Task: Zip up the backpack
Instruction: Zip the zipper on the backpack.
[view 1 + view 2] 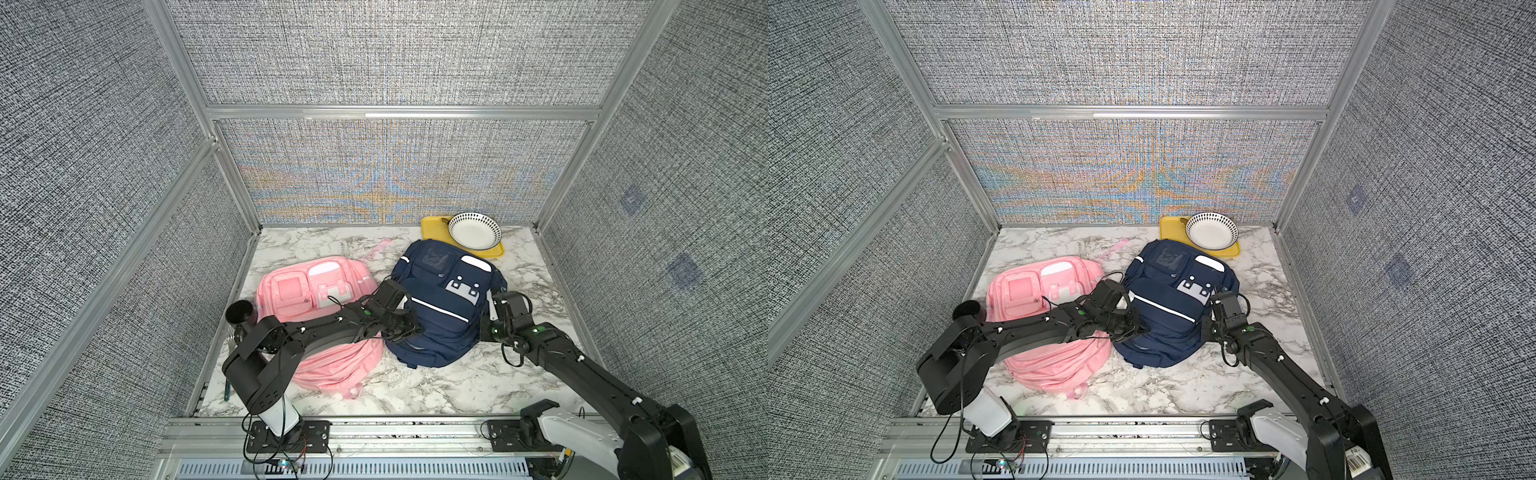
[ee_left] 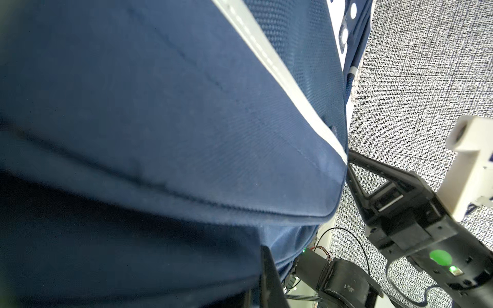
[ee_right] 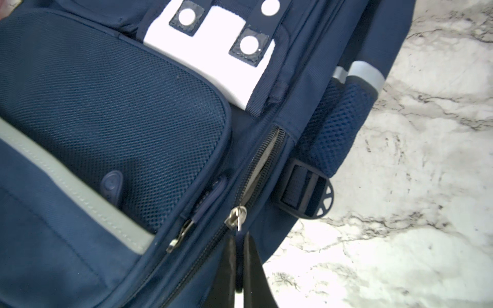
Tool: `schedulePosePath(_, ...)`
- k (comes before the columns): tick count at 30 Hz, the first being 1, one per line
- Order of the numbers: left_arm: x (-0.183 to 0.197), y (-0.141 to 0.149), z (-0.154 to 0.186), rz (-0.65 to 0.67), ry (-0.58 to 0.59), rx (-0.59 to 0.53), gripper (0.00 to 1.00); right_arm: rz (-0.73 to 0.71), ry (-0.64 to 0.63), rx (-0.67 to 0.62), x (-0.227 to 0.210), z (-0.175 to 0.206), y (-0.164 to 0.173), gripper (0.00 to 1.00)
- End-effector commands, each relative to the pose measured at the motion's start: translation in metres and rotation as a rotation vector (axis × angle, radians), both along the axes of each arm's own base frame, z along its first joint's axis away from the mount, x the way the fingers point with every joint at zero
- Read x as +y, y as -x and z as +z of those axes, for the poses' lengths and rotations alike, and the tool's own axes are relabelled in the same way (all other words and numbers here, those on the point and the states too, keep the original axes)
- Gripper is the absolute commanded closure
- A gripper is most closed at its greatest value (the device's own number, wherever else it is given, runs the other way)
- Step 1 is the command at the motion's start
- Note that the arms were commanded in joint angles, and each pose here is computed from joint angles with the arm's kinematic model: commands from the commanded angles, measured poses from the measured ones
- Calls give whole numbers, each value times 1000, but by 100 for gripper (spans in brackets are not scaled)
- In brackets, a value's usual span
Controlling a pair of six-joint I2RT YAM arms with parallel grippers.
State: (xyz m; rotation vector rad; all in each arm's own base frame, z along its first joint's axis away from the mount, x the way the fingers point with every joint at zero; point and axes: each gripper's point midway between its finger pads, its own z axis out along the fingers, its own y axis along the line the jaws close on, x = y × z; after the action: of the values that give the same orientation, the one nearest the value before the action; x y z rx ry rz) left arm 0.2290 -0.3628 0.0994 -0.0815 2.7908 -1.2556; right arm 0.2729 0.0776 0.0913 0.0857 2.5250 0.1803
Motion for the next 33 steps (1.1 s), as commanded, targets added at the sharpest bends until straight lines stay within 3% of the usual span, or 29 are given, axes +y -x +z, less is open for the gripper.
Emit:
schedulePosePath(1, 4, -1, -1, 0, -13, -15, 100, -41, 51, -31, -13, 5, -9, 100)
schedulePosePath(11, 6, -3, 8, 11, 17, -20, 100, -85, 60, 22, -30, 1, -18, 100)
schedulePosePath(19, 5, -1, 10, -12, 21, -23, 100, -133, 168, 18, -56, 17, -40, 100)
schedulePosePath(33, 1, 0, 9, -47, 40, -7, 100, -145, 298, 37, -89, 9, -69, 100)
